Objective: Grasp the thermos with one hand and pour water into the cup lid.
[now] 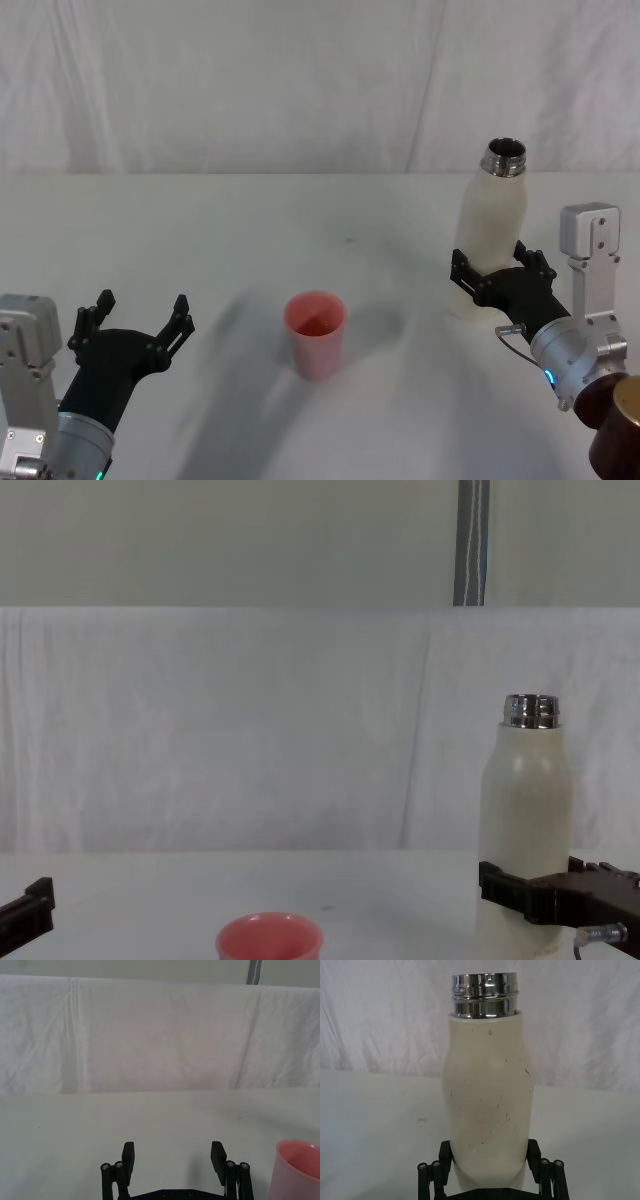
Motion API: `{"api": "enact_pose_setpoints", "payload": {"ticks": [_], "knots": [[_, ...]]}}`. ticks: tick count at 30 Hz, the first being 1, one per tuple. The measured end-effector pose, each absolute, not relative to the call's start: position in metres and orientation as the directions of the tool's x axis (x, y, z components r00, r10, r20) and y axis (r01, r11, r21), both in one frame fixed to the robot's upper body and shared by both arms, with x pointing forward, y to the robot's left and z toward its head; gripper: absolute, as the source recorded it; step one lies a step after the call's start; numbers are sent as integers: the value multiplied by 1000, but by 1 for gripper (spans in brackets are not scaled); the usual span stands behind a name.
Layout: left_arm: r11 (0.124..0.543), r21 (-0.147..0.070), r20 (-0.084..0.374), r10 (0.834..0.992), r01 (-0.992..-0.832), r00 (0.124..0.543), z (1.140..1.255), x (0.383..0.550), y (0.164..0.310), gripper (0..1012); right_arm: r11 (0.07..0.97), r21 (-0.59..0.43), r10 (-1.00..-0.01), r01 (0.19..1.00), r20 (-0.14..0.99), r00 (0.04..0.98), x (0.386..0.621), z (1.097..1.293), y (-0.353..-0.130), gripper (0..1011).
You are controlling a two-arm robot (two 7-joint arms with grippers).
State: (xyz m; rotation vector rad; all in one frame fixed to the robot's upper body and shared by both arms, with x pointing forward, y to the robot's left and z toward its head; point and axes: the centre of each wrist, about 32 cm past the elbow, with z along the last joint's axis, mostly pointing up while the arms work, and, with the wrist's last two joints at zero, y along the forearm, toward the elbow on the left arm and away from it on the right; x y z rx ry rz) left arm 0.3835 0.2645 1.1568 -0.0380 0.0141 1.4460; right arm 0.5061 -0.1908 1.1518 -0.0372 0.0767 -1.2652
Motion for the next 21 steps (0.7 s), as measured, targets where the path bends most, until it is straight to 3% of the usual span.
{"api": "enact_pose_setpoints", "payload": {"ticks": [9,21], "knots": [[124,-18,-33,992,-992,125,1157,384,265,1001,309,-54,-951,949,-14,309,506,1154,-191,944],[124,-18,-33,992,-992,124,1157,384,265,1001,325,17,-937,946,142,320,502,1159,-197,944]]}}
